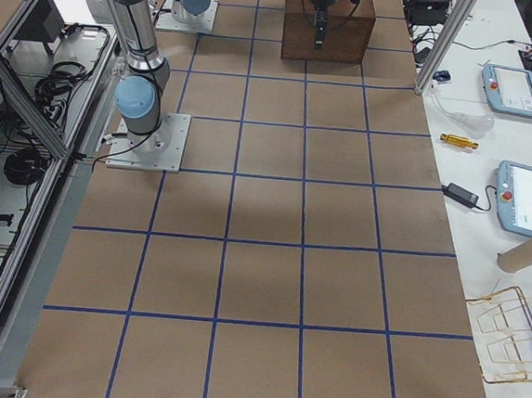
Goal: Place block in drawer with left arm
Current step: 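Pull the drawer outward from the cabinet with the left gripper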
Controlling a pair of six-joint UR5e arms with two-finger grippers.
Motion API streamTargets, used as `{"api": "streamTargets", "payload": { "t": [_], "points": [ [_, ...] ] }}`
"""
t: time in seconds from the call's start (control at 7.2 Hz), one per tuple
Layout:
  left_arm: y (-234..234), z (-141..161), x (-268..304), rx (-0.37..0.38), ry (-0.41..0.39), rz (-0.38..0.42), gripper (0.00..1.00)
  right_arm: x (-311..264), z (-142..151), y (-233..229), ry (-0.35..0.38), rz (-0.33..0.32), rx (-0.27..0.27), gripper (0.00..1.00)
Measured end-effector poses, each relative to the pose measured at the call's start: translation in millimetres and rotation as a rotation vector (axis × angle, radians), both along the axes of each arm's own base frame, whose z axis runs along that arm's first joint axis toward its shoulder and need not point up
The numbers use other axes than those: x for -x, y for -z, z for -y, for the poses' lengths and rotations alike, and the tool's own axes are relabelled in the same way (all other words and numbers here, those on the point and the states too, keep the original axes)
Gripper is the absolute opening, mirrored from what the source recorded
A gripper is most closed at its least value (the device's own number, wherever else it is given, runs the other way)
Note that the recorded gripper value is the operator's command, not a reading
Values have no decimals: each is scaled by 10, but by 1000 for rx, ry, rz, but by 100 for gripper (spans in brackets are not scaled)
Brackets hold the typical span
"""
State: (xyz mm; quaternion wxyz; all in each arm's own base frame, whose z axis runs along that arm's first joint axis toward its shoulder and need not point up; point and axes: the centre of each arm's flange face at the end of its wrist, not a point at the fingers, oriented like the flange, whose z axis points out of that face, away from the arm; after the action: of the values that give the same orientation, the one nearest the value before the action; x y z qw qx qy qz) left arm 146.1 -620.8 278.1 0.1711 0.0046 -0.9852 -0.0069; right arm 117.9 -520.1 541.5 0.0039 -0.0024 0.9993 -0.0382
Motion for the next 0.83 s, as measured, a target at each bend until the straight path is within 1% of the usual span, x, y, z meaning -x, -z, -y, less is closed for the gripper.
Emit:
{"api": "streamTargets", "payload": {
  "t": [0.42,0.83],
  "points": [
    [-59,-24,-247,20,-17,7,98,4,0,-1,1,-1,0,100],
    [-58,-52,-366,20,-28,12,98,3,-1,-2,0,-1,0,100]
  ]
}}
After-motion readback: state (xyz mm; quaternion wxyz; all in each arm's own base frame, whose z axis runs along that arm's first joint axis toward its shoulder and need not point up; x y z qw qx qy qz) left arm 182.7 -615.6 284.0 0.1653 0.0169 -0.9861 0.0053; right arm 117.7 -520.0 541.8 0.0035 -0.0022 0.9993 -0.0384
